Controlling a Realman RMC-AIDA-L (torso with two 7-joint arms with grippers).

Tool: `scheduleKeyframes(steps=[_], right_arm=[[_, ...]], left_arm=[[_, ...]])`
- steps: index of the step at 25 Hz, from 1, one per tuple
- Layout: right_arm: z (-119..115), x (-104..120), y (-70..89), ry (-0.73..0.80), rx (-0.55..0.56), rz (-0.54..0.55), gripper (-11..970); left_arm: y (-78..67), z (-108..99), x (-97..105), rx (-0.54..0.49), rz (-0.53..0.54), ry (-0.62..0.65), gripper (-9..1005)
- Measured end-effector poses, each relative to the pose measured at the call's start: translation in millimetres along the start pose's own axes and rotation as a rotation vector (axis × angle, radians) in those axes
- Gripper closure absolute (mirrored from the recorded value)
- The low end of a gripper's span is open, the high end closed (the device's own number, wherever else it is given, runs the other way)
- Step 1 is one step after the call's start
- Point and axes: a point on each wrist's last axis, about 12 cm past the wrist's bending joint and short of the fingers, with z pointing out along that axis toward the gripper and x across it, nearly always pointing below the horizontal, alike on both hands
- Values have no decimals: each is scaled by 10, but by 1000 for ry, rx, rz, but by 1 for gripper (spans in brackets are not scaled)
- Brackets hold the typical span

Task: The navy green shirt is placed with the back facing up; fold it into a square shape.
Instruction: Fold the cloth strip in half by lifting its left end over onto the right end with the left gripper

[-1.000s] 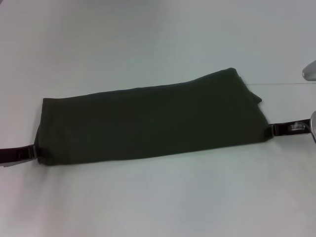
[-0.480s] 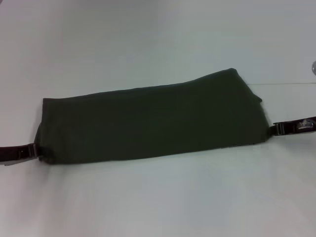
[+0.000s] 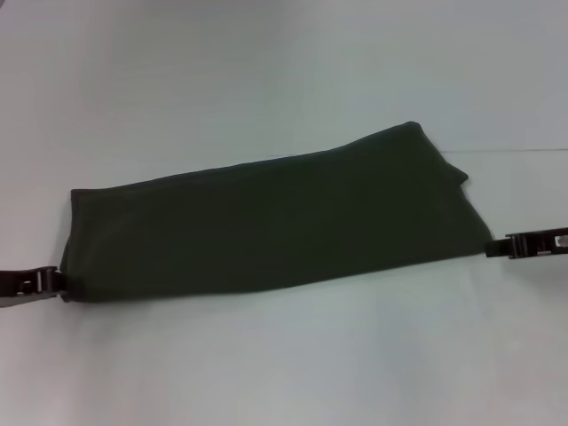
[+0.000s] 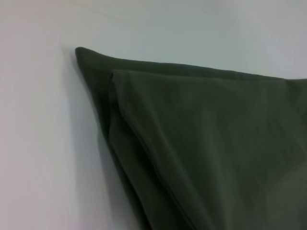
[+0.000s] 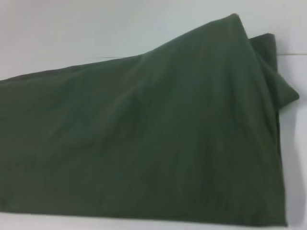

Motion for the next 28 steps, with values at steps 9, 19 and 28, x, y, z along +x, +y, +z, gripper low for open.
scheduleKeyframes(steps=[9,19,28], right_arm=[[-15,-104,-76,-31,21,42,899],[262,-229,-59,32,118,9,674],[420,-182,37,20,146,-20,425]], left_arm=[[15,-24,-83,-18,-3,-27,990],[38,-3,-129,-44,-13,-61,990],[13,43,-128,-42,-8,-60,990]])
